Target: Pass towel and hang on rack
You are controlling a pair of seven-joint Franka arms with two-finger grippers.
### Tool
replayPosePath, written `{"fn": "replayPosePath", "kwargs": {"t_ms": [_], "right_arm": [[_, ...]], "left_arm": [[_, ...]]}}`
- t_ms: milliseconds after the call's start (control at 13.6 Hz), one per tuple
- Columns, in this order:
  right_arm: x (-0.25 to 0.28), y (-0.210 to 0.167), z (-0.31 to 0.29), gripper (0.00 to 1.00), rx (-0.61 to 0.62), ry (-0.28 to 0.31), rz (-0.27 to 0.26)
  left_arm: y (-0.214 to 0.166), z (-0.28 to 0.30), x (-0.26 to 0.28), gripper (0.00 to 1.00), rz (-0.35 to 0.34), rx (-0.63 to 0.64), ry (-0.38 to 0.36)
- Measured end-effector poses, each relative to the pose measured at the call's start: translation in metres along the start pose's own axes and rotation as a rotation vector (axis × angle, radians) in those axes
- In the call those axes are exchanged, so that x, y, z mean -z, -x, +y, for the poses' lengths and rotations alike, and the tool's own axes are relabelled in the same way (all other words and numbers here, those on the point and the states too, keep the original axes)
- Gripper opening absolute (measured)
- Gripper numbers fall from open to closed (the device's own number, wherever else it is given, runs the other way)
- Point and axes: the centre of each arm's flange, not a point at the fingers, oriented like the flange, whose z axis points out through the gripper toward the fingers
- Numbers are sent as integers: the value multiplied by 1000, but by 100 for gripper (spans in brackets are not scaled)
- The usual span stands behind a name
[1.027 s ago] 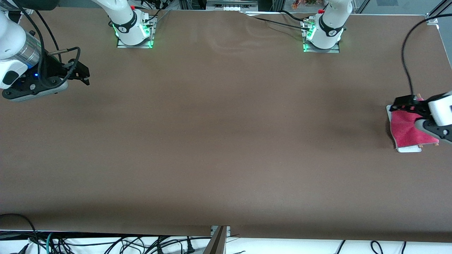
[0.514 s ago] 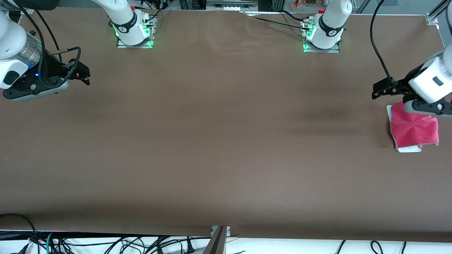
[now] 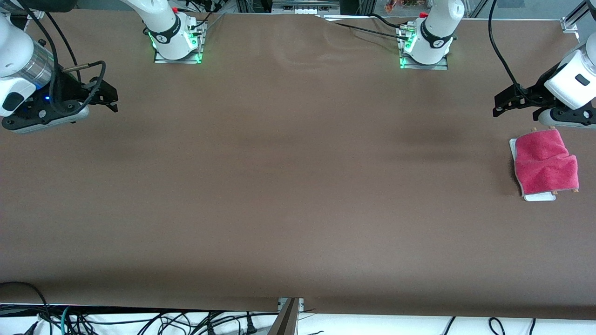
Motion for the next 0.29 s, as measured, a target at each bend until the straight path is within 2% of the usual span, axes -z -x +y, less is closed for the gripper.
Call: {"fn": "replayPosePath", "kwargs": {"t_ms": [293], "right_arm": [[1,1,2,100,-3,0,2]], "left_arm": [[0,11,-1,100,0,-10,-11]]}}
